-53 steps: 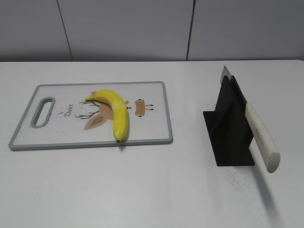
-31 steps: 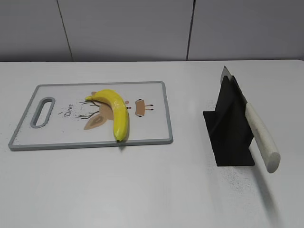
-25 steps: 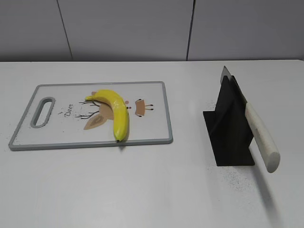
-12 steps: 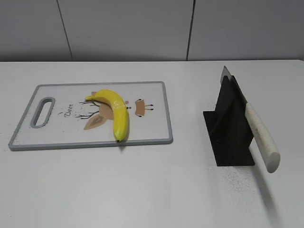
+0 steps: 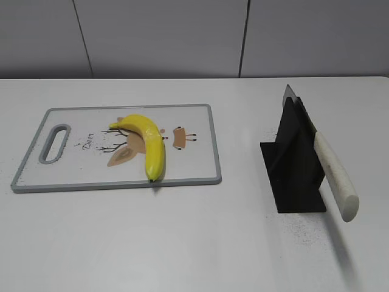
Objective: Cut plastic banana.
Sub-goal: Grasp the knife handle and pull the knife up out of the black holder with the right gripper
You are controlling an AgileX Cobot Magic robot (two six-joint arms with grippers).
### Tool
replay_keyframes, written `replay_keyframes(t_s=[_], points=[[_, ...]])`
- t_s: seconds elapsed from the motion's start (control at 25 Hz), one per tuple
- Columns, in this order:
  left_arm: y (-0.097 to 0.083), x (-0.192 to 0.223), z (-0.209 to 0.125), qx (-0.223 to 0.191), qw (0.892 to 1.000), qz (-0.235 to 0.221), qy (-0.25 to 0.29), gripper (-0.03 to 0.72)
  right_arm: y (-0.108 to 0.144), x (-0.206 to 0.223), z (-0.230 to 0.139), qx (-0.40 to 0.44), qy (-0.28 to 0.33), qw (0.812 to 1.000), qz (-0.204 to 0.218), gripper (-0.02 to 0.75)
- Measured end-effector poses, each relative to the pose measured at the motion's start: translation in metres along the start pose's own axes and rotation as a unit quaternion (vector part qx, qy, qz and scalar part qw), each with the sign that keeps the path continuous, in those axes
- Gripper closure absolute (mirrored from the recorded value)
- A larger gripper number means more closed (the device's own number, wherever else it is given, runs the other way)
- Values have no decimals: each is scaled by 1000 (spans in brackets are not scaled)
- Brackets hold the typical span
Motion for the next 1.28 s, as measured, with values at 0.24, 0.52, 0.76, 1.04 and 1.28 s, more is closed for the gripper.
replay_keyframes(t_s=[0.24,0.52,0.76,1.04,1.28], points=[[0,0,0,0,1000,0,0,125,10,27,27,30,65,996,55,180],[0,0,0,0,1000,0,0,125,13,81,46,26,185,980,74,222],[0,0,0,0,1000,0,0,125,33,127,72,0,247,963,105,225],[0,0,0,0,1000,0,0,125,42,179,72,-4,318,944,92,227],[0,0,0,0,1000,0,0,125,36,212,57,12,371,927,57,226]])
Point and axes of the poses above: a point on each arm's last joint axis where the gripper is mounted, x pointing out along that axis toward the gripper, y along the wrist's bending axis when the last joint is at zero, z = x × y, the point moved 4 cm from there along x, pointing out along that axis toward the gripper, and after that the axes turned 6 degrees about -x, right-handed, at the moved point
